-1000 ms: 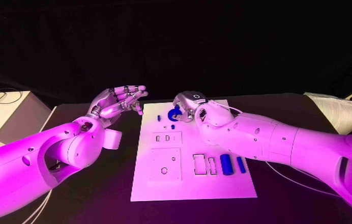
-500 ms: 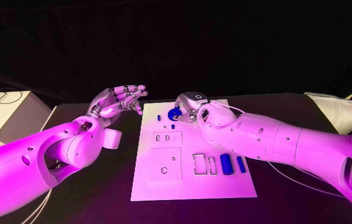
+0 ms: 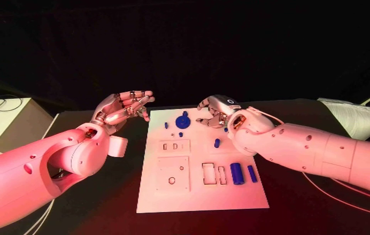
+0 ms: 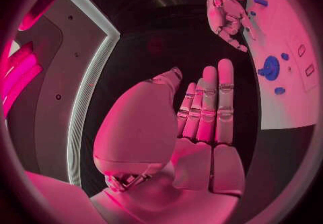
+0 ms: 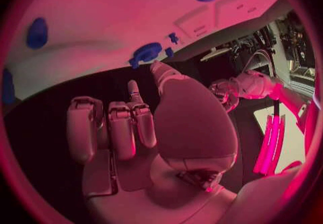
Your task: Assemble the parts on the task board
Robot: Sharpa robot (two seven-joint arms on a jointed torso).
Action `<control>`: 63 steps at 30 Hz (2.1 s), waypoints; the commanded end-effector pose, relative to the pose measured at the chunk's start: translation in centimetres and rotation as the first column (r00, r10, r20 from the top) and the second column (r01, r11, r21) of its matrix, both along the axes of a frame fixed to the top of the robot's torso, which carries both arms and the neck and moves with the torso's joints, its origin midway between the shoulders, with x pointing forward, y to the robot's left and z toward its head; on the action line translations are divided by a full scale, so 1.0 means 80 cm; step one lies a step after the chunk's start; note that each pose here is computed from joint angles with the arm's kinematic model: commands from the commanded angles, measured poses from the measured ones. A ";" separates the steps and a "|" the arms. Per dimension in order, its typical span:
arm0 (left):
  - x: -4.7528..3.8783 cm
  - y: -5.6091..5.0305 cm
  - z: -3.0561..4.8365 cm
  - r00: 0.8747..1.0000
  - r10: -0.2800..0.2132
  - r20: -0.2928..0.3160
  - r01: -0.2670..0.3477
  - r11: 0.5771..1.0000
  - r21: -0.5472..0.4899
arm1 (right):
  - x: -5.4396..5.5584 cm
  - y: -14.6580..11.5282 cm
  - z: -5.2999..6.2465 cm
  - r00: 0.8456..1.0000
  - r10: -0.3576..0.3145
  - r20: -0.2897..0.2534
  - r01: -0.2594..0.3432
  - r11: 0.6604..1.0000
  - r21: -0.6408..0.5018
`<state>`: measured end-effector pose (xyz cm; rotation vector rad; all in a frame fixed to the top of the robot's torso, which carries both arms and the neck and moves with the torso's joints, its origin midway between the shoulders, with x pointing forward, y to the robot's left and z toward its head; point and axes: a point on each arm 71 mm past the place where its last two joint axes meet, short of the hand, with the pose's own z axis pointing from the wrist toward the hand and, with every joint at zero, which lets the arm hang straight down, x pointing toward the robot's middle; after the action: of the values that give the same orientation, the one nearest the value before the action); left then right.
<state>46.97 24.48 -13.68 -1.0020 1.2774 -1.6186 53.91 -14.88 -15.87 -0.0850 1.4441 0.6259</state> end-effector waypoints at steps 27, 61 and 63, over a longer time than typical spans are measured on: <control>0.006 -0.008 -0.0220 0.999 -0.017 -0.034 0.017 1.000 -0.006 | 0.010 -0.156 -0.002 0.989 0.014 -0.145 -0.011 1.000 0.022; 0.006 -0.007 -0.0241 0.999 -0.023 -0.037 0.024 1.000 0.016 | 0.037 -0.139 -0.041 0.975 -0.103 -0.196 0.094 0.994 -0.055; 0.006 -0.007 -0.0241 0.999 -0.022 -0.038 0.023 1.000 0.017 | 0.038 -0.139 -0.042 0.974 -0.105 -0.201 0.095 0.994 -0.059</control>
<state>47.49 24.13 -15.70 -1.0306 1.3225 -1.5920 56.93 -26.01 -18.94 0.0271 1.6243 0.5434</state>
